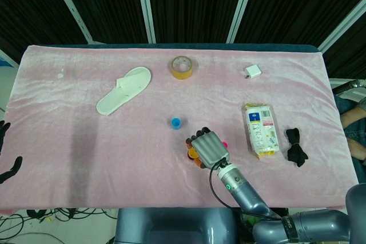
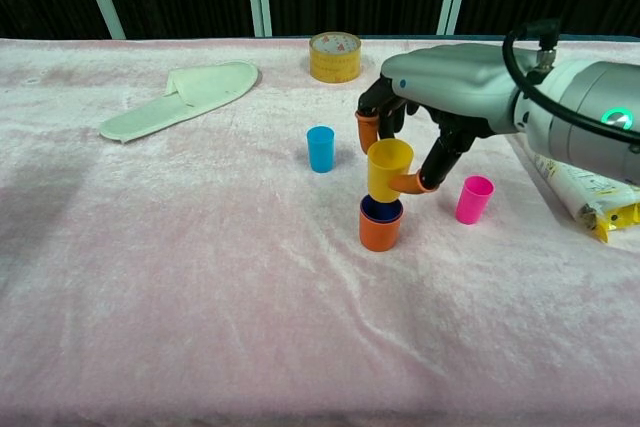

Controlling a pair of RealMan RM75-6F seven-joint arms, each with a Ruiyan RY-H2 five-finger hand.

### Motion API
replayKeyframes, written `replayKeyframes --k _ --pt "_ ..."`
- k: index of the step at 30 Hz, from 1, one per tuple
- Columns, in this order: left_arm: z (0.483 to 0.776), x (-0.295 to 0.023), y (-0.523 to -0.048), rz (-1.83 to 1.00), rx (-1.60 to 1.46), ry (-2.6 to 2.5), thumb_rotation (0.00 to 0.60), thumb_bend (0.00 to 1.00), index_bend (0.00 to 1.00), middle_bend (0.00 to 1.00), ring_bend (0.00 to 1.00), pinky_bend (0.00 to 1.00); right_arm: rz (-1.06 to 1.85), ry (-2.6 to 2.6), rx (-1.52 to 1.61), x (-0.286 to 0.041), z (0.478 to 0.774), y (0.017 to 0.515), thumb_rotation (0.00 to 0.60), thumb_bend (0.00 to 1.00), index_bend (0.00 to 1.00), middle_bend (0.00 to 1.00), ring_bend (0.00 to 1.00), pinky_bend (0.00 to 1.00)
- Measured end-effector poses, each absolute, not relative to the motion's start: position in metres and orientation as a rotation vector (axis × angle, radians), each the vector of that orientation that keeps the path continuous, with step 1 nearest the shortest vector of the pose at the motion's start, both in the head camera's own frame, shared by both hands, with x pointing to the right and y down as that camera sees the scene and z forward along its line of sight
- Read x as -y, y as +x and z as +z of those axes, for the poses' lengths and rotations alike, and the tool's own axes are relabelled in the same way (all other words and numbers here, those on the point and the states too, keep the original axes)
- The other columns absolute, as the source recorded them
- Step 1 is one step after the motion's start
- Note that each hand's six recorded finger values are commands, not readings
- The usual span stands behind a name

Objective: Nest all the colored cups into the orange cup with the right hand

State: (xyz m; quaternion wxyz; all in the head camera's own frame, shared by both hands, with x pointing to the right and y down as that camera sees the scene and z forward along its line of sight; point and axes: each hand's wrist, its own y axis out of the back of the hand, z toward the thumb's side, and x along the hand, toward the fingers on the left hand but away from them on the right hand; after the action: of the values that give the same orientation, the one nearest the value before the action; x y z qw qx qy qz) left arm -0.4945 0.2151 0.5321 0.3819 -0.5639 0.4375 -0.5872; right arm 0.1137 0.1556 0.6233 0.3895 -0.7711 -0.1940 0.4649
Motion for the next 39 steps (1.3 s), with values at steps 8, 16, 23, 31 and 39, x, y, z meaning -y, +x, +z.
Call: replayKeyframes --k 8,16,23,31,39 --pt "0.533 -0.215 -0.495 -1.502 -1.116 -1.438 0.6 0.34 0.05 0.04 0.0 0.0 1.186 -1.974 0.485 -0.161 0.633 0.114 0.6 0.29 0.53 0.51 0.32 0.23" --pt "0.533 -0.215 -0.495 -1.506 -1.117 -1.436 0.6 0.34 0.05 0.04 0.0 0.0 1.192 -1.979 0.474 -0.161 0.645 0.112 0.6 0.29 0.53 0.51 0.32 0.23" --pt "0.533 -0.214 -0.495 -1.507 -1.117 -1.436 0.6 0.34 0.05 0.04 0.0 0.0 1.216 -1.988 0.467 -0.16 0.654 0.113 0.6 0.29 0.36 0.37 0.29 0.23" --pt "0.533 -0.214 -0.495 -1.509 -1.122 -1.433 0.6 0.34 0.05 0.04 0.0 0.0 1.253 -2.011 0.419 -0.159 0.66 0.112 0.6 0.22 0.25 0.22 0.26 0.23" --pt "0.532 -0.214 -0.496 -1.51 -1.128 -1.432 0.6 0.34 0.05 0.04 0.0 0.0 1.217 -1.996 0.52 -0.135 0.657 0.099 0.6 0.22 0.25 0.28 0.27 0.23"
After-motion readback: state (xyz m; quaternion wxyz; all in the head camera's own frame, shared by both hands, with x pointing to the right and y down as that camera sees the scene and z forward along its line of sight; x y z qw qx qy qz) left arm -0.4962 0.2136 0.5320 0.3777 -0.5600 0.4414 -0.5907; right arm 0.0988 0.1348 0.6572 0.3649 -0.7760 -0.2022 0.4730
